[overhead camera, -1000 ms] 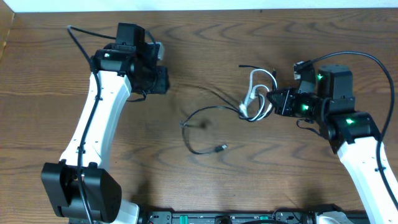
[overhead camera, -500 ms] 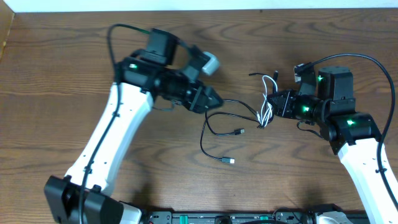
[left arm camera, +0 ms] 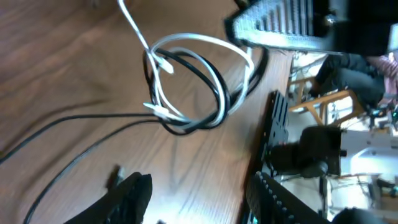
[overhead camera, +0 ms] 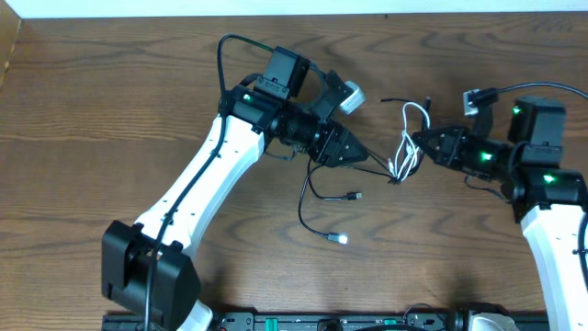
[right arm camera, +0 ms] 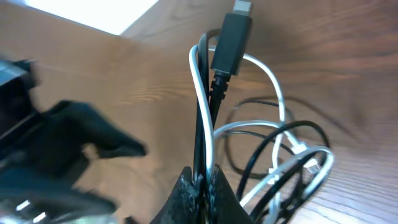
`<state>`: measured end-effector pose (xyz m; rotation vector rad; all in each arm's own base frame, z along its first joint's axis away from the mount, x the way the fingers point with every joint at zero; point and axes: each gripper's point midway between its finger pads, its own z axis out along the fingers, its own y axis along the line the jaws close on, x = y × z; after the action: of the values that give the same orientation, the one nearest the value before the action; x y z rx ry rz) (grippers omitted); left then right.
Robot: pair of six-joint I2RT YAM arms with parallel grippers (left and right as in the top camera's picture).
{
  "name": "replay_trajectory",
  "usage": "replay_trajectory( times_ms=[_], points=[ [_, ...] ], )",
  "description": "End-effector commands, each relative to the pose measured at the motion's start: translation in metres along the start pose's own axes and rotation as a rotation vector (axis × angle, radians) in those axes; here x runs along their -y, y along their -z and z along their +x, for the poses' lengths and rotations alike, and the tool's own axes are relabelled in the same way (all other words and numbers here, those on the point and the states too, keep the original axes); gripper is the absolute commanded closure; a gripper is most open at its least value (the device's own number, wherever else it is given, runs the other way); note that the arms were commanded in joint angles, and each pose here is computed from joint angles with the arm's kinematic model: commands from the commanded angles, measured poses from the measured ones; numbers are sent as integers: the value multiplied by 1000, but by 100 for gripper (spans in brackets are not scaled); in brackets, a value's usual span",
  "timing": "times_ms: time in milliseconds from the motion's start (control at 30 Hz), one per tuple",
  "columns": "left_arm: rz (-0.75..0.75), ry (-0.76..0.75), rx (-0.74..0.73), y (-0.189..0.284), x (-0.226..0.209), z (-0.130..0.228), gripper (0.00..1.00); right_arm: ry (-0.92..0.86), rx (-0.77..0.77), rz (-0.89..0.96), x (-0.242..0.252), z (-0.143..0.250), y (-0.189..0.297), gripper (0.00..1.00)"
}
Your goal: Untangle cables
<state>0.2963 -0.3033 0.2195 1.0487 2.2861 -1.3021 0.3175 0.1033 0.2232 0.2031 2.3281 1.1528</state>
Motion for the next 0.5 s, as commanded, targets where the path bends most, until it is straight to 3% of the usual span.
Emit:
replay_trajectory(
  times_ms=[0, 200, 467],
  points=[
    [53, 102, 4, -13, 5, -4, 46, -19, -61, -158, -21, 5, 3, 99],
    [127, 101, 8, -47, 25, -16, 46, -33, -73, -159, -16, 3, -3, 99],
    [53, 222, -6, -80, 5, -14, 53, -16, -65, -161, -17, 1, -3, 99]
  ],
)
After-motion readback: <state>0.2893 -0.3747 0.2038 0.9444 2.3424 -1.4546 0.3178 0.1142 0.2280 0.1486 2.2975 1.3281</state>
